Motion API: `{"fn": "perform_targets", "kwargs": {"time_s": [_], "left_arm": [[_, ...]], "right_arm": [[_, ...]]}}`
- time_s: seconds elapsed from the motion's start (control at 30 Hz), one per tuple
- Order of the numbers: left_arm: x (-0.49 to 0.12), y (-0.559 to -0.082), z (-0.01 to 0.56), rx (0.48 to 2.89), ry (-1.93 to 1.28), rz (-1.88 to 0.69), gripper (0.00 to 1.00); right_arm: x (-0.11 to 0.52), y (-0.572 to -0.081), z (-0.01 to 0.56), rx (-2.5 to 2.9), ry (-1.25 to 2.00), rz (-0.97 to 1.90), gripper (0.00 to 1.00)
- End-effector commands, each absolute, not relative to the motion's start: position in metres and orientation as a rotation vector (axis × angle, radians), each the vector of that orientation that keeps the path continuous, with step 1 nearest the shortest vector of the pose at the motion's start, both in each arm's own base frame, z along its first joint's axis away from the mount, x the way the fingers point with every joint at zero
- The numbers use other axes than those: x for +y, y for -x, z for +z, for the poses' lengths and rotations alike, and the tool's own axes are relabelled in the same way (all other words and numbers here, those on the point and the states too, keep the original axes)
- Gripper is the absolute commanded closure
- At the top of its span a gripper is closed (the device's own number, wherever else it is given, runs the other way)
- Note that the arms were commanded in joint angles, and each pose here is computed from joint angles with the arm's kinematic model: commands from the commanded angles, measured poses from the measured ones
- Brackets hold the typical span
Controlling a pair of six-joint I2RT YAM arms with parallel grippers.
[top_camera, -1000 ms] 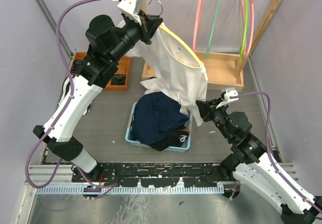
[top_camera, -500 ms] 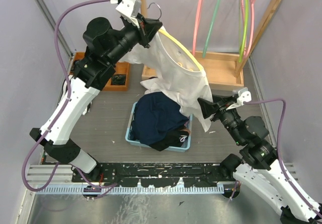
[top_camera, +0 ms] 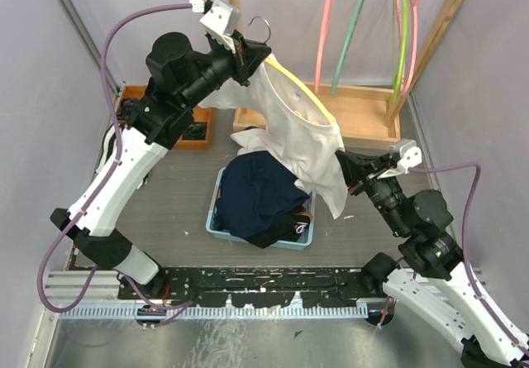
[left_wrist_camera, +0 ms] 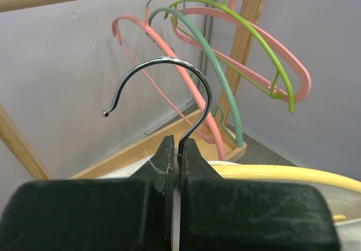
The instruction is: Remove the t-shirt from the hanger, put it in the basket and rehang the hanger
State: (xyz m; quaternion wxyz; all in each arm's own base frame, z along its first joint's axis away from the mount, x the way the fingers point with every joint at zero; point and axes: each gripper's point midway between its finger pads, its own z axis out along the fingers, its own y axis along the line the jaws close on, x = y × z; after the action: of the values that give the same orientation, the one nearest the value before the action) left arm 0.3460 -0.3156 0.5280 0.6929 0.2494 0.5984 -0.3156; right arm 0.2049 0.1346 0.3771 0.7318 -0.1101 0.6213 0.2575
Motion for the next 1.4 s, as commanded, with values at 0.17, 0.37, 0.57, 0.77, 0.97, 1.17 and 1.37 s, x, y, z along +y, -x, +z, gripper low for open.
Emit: {"fn": "perform_targets", "kwargs": {"time_s": [0.17,0.37,0.57,0.77,0.97,1.17,1.37], "left_arm": [[-0.297,-0.332,0.588,1.221,-0.467,-0.727,1.00],[-0.286,-0.326,0.607,1.198,-0.441,-0.715,1.00],[-0.284,-0.322,0.609,1.194,-0.446,-0.717,1.00],[-0.277,-0.323,0.613,1.188,-0.419,-0.694,1.00],[-0.267,-0.324,0.619,1.178,-0.362,-0.673,1.00],[-0.261,-0.326,0.622,1.165,-0.314,-0.674,1.00],[-0.260,-0.324,0.627,1.153,-0.298,-0.688,1.00]], "right_arm": [[0.129,-0.216,0.355,1.393,0.144,0.554,0.99],[0.123,-0.230,0.297,1.510,0.029,0.518,0.99],[0.129,-0.229,0.285,1.522,0.018,0.559,0.99],[0.129,-0.232,0.285,1.525,0.024,0.547,0.99],[0.118,-0.228,0.282,1.485,-0.052,0.556,0.99],[0.109,-0.223,0.285,1.436,-0.098,0.577,0.99],[0.115,-0.225,0.282,1.454,-0.079,0.587,0.99]]}}
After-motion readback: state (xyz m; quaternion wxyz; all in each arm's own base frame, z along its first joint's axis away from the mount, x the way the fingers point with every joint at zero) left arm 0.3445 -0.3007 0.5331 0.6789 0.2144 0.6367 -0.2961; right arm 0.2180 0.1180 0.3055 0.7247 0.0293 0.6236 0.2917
